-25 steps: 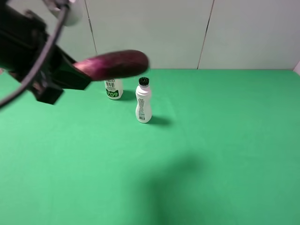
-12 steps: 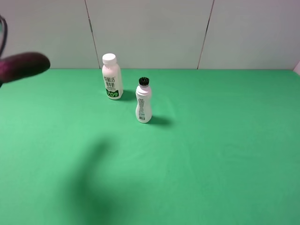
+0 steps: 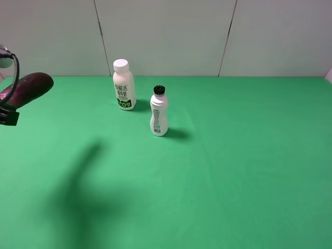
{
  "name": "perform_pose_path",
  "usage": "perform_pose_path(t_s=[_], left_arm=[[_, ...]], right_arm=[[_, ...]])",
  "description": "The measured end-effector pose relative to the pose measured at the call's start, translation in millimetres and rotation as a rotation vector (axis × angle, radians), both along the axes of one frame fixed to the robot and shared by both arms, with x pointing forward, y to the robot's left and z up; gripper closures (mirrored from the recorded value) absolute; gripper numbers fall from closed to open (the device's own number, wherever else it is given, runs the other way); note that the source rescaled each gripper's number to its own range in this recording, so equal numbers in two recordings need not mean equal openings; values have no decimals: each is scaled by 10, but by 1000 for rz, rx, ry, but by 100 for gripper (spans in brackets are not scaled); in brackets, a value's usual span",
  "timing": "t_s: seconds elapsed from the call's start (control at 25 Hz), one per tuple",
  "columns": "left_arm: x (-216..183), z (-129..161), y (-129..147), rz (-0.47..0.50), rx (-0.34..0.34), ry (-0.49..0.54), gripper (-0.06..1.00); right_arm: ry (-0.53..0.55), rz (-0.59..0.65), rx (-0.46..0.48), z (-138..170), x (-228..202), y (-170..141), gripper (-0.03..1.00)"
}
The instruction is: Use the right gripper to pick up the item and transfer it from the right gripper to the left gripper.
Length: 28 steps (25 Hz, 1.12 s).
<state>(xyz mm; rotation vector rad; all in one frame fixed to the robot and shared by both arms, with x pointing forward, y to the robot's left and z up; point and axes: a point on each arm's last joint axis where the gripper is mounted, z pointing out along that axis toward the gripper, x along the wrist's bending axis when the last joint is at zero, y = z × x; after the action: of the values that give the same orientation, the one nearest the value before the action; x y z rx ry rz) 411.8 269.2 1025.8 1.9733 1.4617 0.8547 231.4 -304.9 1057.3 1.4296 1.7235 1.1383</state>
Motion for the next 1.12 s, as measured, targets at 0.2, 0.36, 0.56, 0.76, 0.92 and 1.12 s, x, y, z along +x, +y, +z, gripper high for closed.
perform_pose_path(t_s=[0.2,0.36,0.56,0.76,0.92,1.12], left_arm=[[244,-185,37,33,-27,17,94],[484,-406,-58,14,-96,22,94],[726,-814,-165,-3,-167,81,94],[868,-1163,-247,-23,-233,109,94],[908,-1375,-284,-37,-259,132,94],[931,-1405,-304,-52,-276,111,94]], right_arm=[[0,0,0,0,0,0,-3],[0,0,0,0,0,0,-3],[0,0,0,0,0,0,-3],[0,0,0,0,0,0,-3],[0,0,0,0,0,0,-3],[0,0,0,0,0,0,-3]])
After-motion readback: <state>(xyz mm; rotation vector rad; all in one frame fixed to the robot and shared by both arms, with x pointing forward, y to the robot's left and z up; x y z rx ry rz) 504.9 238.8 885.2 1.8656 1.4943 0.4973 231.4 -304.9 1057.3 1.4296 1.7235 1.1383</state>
